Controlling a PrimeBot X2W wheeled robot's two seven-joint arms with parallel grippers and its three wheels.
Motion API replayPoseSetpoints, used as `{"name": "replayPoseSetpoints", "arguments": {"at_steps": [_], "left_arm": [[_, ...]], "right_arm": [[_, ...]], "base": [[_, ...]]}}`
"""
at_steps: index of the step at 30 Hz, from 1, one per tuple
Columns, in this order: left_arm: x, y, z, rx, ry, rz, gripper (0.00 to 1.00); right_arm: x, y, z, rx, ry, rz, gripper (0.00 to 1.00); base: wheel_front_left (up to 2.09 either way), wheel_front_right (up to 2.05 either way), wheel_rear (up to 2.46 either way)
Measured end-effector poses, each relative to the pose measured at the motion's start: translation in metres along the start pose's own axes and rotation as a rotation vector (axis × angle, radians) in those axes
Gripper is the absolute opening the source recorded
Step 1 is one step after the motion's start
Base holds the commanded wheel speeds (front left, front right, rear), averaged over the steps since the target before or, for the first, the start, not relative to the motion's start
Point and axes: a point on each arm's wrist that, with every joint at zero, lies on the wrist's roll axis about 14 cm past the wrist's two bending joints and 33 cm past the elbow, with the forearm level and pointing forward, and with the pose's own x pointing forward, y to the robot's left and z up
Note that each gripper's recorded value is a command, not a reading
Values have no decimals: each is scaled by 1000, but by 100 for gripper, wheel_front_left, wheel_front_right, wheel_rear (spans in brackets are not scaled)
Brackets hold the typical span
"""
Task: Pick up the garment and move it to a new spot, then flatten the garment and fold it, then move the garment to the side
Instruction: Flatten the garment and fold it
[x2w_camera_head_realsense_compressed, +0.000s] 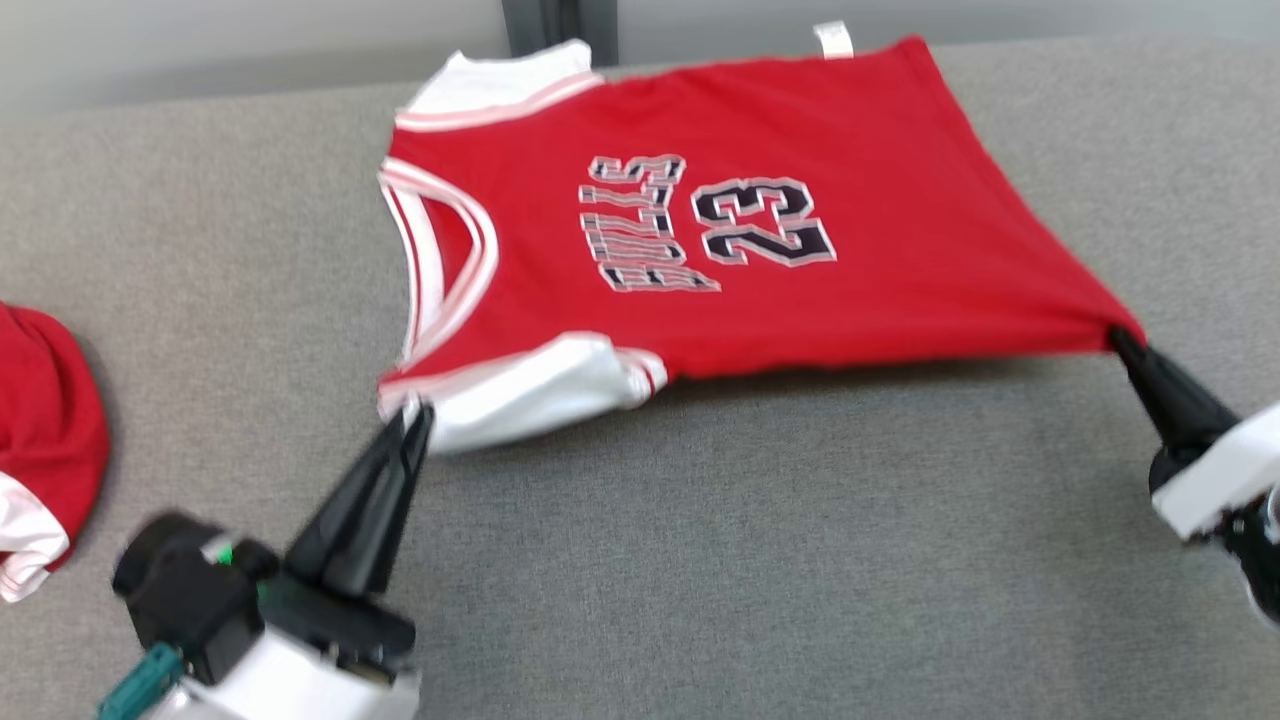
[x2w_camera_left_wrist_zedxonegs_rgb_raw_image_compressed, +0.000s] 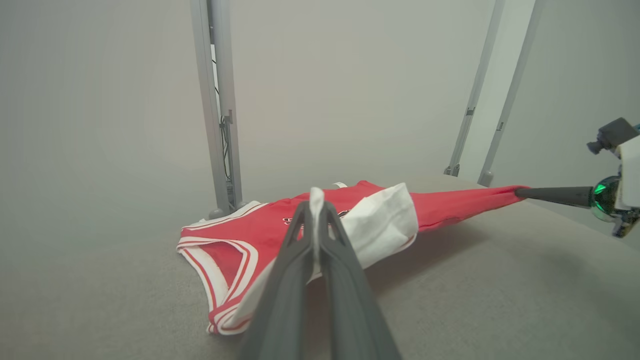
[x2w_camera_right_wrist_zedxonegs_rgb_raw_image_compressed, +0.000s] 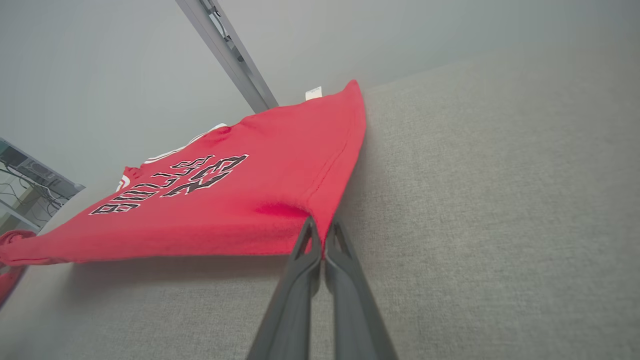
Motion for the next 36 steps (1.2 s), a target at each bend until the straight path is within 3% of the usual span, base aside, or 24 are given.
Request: {"name": "replayPoseSetpoints", "arguments": {"at_steps": [7,17,22,28,36], "left_arm": [[-52,-11,-9,-103,61,76,0],[-98,-43,-3,-129,135,14,0],[-89,-50,3,-146,98,-3,0],[-64,-39,11,-133,20,11,0],[-25,-13,2,-81,-4,25,0]], "right_arm": [[-49,-4,-24,40,14,-33,0],[-106,-17,-47,32,75,-65,0],[-107,-10,-48,107,81,-54,0],[-92,2,-50,303,90,-50,0],[-51,2,-33,381,60,-47,0]], "base": [[0,0,0],[0,0,0],[0,0,0],[0,0,0],[0,0,0]]}}
